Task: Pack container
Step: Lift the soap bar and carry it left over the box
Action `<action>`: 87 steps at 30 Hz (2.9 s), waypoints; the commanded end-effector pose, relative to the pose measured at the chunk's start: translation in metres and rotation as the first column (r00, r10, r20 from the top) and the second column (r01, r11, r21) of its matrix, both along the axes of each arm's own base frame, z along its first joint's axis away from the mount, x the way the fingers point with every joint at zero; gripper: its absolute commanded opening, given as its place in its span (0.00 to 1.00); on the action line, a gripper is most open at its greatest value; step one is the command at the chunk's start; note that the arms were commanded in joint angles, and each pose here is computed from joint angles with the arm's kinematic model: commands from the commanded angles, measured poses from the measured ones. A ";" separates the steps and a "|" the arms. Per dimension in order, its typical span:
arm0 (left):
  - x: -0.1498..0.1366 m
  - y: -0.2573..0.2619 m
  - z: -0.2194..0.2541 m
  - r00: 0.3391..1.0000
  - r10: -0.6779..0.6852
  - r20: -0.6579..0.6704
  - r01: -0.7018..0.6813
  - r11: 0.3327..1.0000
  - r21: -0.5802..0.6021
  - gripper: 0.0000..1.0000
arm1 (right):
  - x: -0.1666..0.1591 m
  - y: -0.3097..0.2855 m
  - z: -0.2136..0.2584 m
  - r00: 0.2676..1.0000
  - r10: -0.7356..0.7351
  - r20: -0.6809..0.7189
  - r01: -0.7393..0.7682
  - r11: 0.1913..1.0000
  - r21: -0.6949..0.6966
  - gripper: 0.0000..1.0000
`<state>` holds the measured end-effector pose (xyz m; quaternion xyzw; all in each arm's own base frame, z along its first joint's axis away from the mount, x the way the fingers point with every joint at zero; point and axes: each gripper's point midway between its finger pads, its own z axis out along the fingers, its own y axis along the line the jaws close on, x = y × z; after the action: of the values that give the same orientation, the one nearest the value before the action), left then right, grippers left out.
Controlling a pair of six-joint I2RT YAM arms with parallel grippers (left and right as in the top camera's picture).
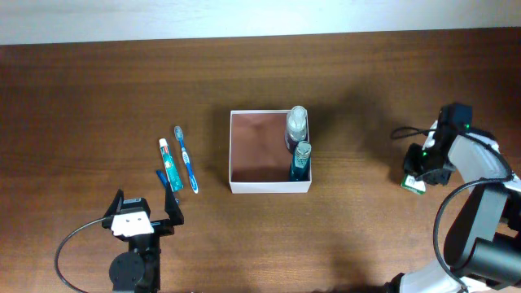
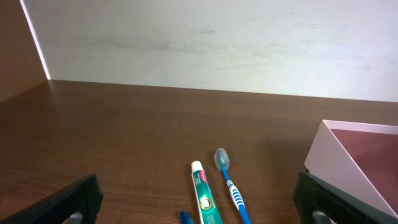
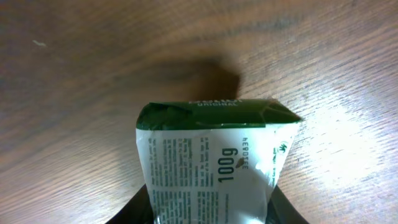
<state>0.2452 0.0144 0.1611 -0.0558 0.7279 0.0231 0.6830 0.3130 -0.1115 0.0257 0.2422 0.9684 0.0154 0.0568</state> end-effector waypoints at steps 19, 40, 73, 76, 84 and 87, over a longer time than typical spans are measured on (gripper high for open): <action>0.000 0.003 0.000 1.000 0.017 0.007 -0.017 1.000 -0.013 0.99 | 0.060 0.062 0.117 0.972 0.187 0.139 -0.190 0.982 0.009 0.30; 0.000 0.003 0.000 1.000 0.017 0.007 -0.017 1.000 -0.013 0.99 | 0.065 0.233 0.274 0.805 0.438 0.401 -0.472 0.881 -0.013 0.30; 0.000 0.003 0.000 1.000 0.017 0.007 -0.017 1.000 -0.013 0.99 | 0.050 0.403 0.188 0.755 0.579 0.307 -0.558 0.814 -0.162 0.27; 0.000 0.003 0.000 1.000 0.017 0.007 -0.017 1.000 -0.013 0.99 | 0.054 0.402 0.177 0.773 0.565 0.289 -0.538 0.825 -0.173 0.26; 0.000 0.003 0.000 1.000 0.017 0.007 -0.017 1.000 -0.013 0.99 | 0.057 0.405 0.146 0.788 0.575 0.221 -0.545 0.818 -0.185 0.27; 0.000 0.003 0.000 1.000 0.017 0.007 -0.017 1.000 -0.013 0.99 | 0.059 0.404 0.133 0.792 0.579 0.193 -0.546 0.814 -0.200 0.27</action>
<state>0.2452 0.0144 0.1611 -0.0558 0.7279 0.0231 0.6830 0.3657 0.2924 0.1670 -0.0708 0.9813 0.0142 0.1784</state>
